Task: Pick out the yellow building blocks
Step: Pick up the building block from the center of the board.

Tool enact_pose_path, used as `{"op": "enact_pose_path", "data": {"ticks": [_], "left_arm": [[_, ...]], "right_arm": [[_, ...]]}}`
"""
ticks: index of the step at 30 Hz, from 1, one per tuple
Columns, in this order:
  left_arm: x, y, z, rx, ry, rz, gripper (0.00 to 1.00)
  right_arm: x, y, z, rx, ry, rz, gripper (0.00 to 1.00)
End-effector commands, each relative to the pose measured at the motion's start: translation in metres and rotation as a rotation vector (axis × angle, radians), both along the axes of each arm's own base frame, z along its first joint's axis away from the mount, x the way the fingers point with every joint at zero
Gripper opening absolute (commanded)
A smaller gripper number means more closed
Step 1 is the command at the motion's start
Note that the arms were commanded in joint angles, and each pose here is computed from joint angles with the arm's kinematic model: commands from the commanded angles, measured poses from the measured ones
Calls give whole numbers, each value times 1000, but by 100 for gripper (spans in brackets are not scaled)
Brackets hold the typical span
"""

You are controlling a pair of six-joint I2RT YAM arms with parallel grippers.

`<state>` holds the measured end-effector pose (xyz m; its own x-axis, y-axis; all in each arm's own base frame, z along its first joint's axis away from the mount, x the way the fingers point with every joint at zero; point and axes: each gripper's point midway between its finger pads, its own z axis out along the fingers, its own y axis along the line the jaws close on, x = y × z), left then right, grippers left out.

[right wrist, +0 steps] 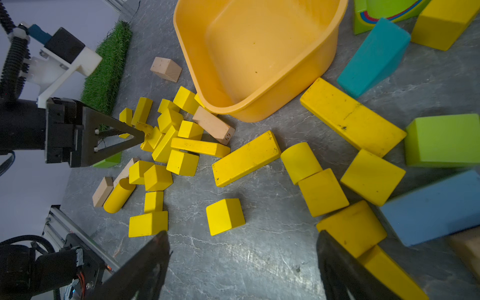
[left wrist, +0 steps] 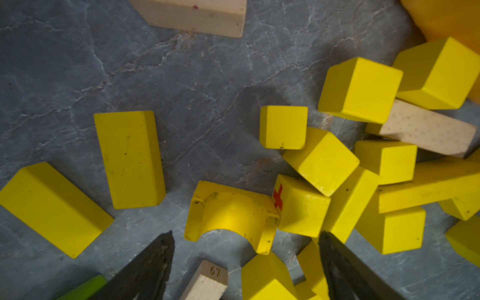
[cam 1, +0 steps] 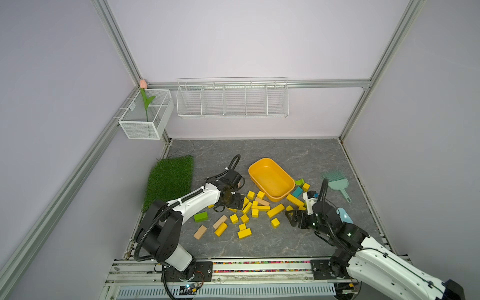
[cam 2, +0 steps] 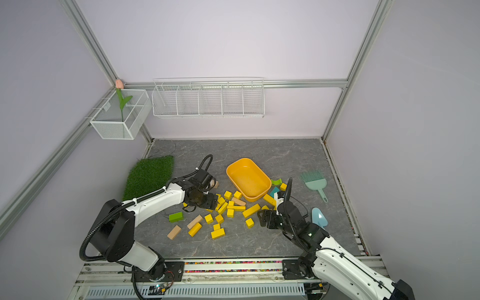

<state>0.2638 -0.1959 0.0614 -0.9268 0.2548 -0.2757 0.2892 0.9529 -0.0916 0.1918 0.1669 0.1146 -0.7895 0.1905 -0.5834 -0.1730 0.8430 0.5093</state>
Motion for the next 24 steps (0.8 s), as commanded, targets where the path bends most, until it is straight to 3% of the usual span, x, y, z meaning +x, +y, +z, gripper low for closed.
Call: {"op": "enact_pose_path", "data": {"ticks": [1,10,24], "left_arm": [[-1,12,-6,72,0,9,87],[-5,12,-12,95,7,10,82],[-12,17,-20,160,7,43,82]], "right_arm": [[1,1,-4,15,9,-8,89],[0,-2,-4,11,16,-7,89],[-4,-11,-5,57,12,-38,89]]}}
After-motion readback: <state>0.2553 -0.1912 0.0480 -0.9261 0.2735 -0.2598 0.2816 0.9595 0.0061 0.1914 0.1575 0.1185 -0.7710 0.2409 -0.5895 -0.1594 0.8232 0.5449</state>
